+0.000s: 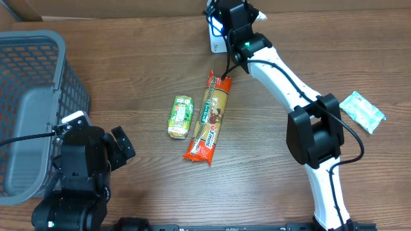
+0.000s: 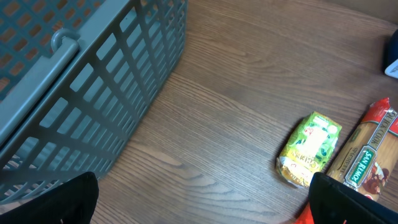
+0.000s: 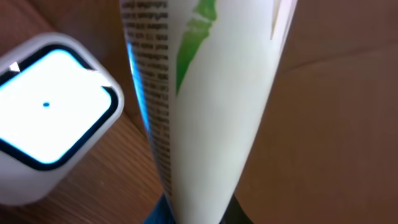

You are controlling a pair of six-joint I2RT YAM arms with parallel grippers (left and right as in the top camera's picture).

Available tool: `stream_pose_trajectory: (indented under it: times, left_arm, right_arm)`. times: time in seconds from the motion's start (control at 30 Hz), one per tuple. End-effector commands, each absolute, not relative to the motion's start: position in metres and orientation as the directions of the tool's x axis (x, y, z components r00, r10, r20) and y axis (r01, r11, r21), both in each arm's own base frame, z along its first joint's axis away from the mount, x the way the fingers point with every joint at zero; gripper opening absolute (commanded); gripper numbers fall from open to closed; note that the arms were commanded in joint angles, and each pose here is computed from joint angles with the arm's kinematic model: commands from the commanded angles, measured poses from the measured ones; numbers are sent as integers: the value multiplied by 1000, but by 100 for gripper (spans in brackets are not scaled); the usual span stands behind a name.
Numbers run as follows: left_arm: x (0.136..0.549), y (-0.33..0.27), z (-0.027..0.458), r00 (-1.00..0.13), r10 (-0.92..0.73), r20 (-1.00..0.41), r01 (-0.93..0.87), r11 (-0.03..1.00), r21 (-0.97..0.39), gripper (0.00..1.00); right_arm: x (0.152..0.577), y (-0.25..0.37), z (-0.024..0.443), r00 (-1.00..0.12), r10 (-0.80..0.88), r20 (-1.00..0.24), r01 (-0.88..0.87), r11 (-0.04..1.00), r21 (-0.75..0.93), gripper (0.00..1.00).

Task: Scan the item barcode
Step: 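Lift the white tube and hold it in front of the scanner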

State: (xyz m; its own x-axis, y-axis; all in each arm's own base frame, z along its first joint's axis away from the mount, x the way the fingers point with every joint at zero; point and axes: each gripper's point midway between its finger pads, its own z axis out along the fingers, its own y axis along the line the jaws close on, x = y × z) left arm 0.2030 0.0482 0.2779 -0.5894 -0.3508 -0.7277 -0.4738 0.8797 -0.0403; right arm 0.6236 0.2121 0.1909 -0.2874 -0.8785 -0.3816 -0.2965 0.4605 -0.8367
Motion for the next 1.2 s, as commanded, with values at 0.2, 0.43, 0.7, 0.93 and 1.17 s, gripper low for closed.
stream_pose_trajectory:
  times: [0.2, 0.43, 0.7, 0.93, 1.17]
  left_arm:
    - [202, 51, 278, -580, -360, -731, -489, 871, -41, 100]
    - [202, 51, 278, -579, -360, -731, -489, 871, -41, 99]
    - [202, 51, 278, -579, -360, -731, -489, 871, -41, 99]
    - [202, 51, 278, -580, -360, -731, -489, 871, -41, 100]
    - [202, 51, 278, -580, -360, -731, -489, 871, -41, 99]
  right_arm:
    - [632, 189, 184, -336, -904, -265, -274, 363, -891, 4]
    - [634, 191, 182, -321, -905, -278, -280, 371, -886, 4]
    - [634, 190, 181, -323, -906, -273, -285, 369, -885, 4]
    - [633, 189, 179, -329, -906, -266, -290, 365, -885, 4]
    - [628, 186, 170, -343, -911, -229, -330, 345, -879, 4]
